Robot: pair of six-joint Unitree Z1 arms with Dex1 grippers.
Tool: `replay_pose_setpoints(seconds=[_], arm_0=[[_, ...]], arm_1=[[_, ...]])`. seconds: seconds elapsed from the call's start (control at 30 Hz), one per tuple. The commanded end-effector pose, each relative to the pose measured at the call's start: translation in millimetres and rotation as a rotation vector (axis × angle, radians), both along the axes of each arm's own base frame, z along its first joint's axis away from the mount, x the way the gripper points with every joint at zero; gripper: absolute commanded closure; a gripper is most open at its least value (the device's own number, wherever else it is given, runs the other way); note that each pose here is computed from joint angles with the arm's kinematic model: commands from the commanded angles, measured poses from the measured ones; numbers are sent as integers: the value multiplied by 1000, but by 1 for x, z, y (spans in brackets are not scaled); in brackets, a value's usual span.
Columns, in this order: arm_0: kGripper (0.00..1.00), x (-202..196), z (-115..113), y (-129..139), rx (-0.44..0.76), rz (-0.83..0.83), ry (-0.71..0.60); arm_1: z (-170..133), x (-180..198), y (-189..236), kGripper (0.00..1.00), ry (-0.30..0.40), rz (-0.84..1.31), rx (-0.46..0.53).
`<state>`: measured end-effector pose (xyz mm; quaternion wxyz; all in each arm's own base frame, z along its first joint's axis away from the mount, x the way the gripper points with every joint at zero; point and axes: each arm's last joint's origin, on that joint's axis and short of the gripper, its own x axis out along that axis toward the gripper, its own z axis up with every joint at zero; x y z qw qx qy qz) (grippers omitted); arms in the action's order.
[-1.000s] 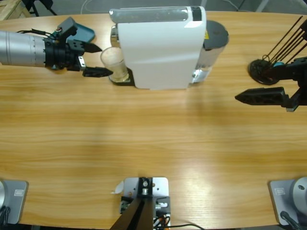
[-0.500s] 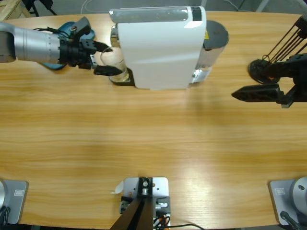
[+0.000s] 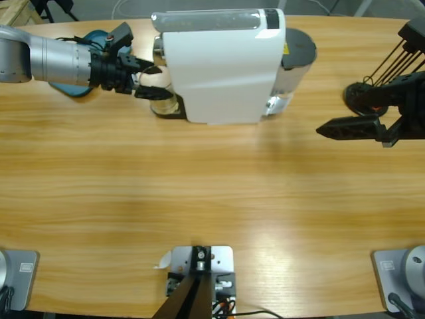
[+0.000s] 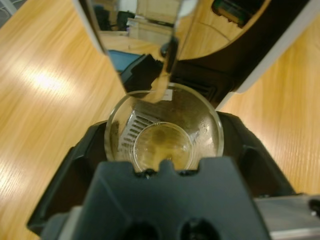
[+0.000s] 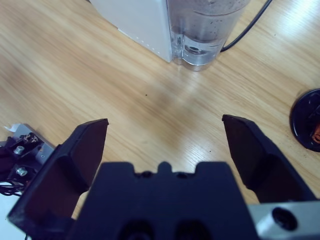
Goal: Pour coffee
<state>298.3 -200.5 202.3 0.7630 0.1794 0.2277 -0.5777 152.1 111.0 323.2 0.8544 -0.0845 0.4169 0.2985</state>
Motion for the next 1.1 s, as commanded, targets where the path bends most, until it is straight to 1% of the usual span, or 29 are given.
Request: replay_pose_setpoints(seconds=[0.03,0.07,0.13,0.17,0.3,0.57,0.67,0.73,0.83,0.93,1.03,1.1], arm_0=[[516,4,-19,-5,-13,-29,58],[595,4,-20,-5,-11,-18,57],[918,5,-21,-5,-8,-13,56],[1000,4,-21,-5,-6,-12,56],[1000,-1,-19,1,-5,-6,52],[1000,-17,-5,22,-4,34,30],[1000,-27,9,39,-8,82,-8],[1000,-30,24,57,-26,135,-48],[1000,-28,44,83,-30,270,-105],[1000,-13,51,101,-29,511,-116],[1000,11,51,111,-41,761,-114],[1000,32,41,116,-44,875,-96]], arm_1=[[-7,5,-1,0,14,-16,-17],[-7,4,-1,0,12,-15,-16],[-6,5,-1,0,10,-16,-15],[-6,4,-1,0,8,-17,-15],[-6,4,-2,0,4,-20,-16],[-5,4,-2,0,2,-20,-13],[-4,5,-1,0,4,-23,-10],[-3,5,-1,0,2,-26,-6],[-1,4,-1,0,-3,-25,-2],[1,4,-2,0,-8,-24,3],[3,7,0,0,-10,-25,4],[3,9,2,0,-9,-25,2]])
